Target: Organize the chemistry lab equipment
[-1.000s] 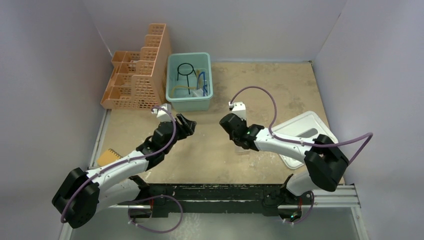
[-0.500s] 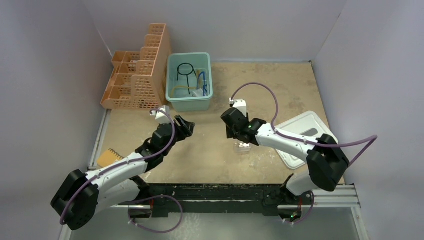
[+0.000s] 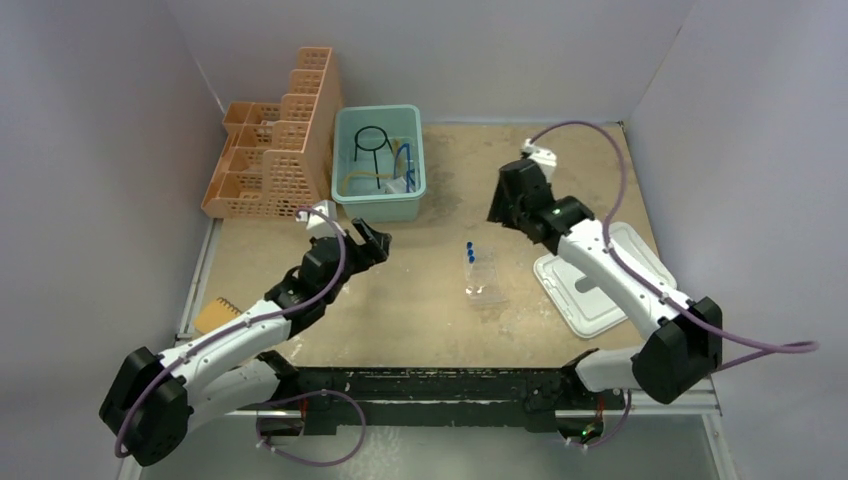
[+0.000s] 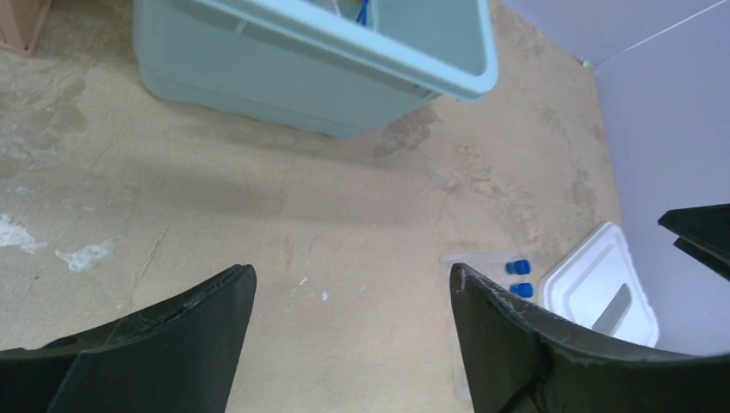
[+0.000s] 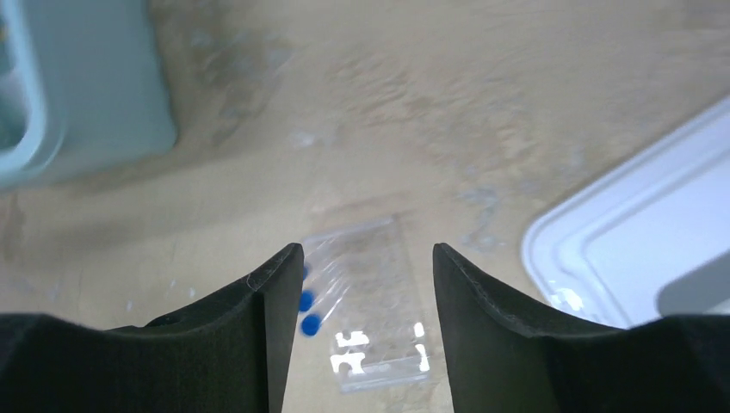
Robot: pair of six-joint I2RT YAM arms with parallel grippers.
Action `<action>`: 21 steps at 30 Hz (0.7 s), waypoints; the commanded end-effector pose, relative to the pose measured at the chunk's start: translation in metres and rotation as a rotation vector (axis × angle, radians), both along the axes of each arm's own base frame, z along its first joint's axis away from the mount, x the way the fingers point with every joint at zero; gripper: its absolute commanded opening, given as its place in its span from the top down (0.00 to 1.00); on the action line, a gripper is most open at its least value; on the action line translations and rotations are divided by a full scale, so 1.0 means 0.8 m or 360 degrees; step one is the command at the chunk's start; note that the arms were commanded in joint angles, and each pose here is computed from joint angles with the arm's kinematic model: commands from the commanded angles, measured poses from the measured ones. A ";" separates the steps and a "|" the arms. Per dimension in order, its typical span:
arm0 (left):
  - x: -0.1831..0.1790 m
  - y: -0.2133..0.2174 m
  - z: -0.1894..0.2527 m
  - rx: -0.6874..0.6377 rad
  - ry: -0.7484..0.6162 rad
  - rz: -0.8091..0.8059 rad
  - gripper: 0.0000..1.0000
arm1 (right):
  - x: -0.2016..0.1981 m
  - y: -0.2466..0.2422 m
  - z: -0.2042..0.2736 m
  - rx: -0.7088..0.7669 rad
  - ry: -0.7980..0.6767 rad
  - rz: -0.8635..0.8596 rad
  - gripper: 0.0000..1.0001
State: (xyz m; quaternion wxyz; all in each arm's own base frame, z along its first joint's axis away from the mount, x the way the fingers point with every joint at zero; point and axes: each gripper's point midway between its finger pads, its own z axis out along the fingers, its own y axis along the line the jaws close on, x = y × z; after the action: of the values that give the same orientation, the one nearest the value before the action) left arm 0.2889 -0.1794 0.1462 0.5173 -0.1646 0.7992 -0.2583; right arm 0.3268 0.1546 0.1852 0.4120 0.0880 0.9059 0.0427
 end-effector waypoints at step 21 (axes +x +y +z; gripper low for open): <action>0.026 -0.022 0.123 0.0077 -0.0176 -0.0145 0.18 | 0.033 -0.245 -0.169 -0.0094 0.0652 -0.1017 0.62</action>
State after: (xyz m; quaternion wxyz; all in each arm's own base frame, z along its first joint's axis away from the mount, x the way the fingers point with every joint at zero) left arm 0.3066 -0.1914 0.2256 0.5442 -0.1179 0.7889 -0.2600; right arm 0.3401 -0.0307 0.0406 0.1878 0.3301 0.9173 -0.1199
